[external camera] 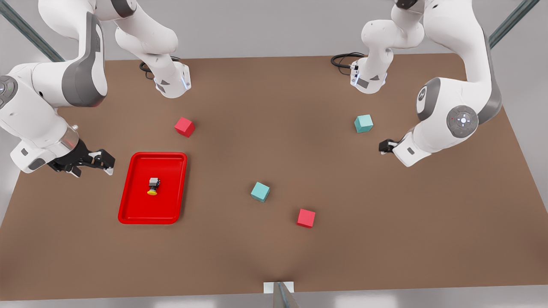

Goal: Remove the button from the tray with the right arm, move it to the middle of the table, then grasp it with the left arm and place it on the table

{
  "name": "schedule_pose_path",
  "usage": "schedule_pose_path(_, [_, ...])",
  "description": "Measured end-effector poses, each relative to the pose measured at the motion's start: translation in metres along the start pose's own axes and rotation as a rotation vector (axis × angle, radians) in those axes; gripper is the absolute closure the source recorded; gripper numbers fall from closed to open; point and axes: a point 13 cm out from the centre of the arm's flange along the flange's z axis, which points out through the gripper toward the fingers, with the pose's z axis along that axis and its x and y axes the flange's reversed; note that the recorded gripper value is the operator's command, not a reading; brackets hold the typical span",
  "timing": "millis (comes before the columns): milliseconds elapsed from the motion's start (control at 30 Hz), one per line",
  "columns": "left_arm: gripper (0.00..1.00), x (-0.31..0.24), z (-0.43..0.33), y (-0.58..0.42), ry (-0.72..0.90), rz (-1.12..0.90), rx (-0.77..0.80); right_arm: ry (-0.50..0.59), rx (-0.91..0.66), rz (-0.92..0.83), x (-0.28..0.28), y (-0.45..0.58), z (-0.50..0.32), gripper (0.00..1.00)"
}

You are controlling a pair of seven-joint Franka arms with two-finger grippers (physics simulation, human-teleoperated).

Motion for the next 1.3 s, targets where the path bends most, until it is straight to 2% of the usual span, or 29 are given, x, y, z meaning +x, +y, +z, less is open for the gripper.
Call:
schedule_pose_path(200, [0.0,-0.007,-0.004,-0.002,-0.008,0.001,0.003,0.015,-0.004,-0.003,0.0,0.002,0.01,0.0])
schedule_pose_path(333, [0.0,-0.058,0.025,0.007,0.004,-0.008,-0.002,0.179,-0.054,-0.012,0.006,0.013,0.102,0.0])
schedule_pose_path(500, [0.0,-0.065,0.028,0.029,-0.001,-0.03,-0.044,0.36,-0.098,-0.056,0.02,0.056,0.217,0.0])
schedule_pose_path(633, [0.0,-0.062,0.03,0.03,0.011,-0.028,-0.066,0.376,-0.04,-0.118,0.033,0.092,0.209,0.0])
schedule_pose_path(800, [0.0,-0.06,0.032,0.032,0.022,-0.032,-0.078,0.448,0.047,-0.117,0.102,0.068,0.224,0.0])
schedule_pose_path(1000, [0.0,-0.059,0.035,0.03,0.029,-0.045,-0.082,0.446,-0.014,0.004,0.101,0.004,0.302,0.0])
schedule_pose_path(1300, [0.0,-0.059,0.04,0.029,0.037,-0.072,-0.084,0.398,-0.127,0.033,0.116,-0.016,0.355,0.0])
